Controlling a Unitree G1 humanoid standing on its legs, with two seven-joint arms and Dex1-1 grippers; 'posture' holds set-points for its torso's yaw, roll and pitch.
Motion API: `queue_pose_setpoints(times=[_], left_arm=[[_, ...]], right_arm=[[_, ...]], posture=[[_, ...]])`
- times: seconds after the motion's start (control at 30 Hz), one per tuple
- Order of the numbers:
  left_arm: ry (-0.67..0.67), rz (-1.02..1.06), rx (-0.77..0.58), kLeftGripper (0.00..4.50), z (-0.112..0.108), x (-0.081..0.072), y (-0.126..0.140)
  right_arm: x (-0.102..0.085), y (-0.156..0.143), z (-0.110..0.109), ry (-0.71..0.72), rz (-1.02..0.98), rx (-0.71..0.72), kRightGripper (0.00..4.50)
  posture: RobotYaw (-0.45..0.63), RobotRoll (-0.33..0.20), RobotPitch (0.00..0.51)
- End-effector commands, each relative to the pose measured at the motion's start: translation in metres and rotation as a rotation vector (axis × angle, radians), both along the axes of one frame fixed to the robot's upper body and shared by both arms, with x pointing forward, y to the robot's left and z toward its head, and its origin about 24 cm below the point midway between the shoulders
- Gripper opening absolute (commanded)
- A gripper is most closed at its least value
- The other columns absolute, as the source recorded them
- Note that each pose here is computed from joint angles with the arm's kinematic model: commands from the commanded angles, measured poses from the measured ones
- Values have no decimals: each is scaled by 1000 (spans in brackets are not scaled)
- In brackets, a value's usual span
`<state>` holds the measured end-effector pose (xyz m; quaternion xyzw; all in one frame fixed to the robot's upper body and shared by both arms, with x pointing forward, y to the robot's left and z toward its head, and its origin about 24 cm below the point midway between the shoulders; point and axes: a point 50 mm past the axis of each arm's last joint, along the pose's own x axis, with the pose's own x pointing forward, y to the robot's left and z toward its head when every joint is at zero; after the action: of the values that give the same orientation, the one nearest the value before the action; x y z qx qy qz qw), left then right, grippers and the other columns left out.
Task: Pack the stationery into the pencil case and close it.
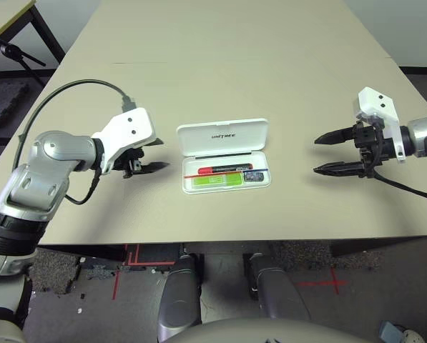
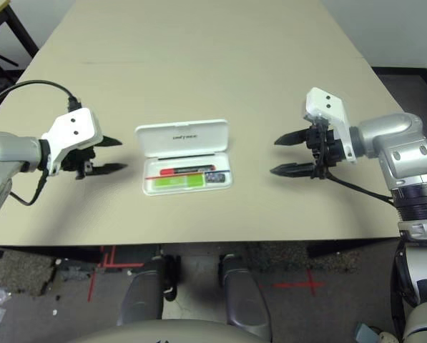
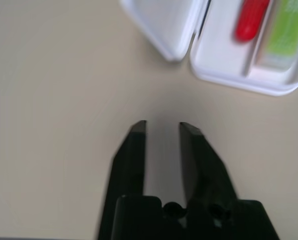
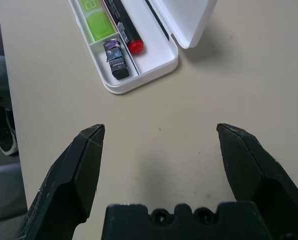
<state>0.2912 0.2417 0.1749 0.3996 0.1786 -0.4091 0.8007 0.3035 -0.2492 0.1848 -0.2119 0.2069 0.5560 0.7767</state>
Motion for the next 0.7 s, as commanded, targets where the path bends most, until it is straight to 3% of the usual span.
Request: queue_pose_setpoints(times=[0.03, 0.13, 0.23, 0.47, 0.7], left_arm=[[-41, 39, 49, 39, -4, 8, 6], [-197, 155, 38, 39, 3, 30, 8], [-263, 204, -25, 39, 4, 44, 2], [-254, 205, -134, 39, -12, 57, -18], [-226, 155, -199, 39, -21, 62, -37]], right_arm=[[0, 2, -1, -5, 10, 1, 4500], [0, 3, -2, -5, 13, -1, 4500], [-1, 4, -2, 0, 22, -6, 4500], [-1, 4, -2, -5, 24, -21, 4500], [-2, 1, -3, -5, 18, -30, 4500]], posture=[[-8, 0, 153], [-7, 0, 152], [-7, 0, 152], [-24, 0, 145], [-29, 0, 143]])
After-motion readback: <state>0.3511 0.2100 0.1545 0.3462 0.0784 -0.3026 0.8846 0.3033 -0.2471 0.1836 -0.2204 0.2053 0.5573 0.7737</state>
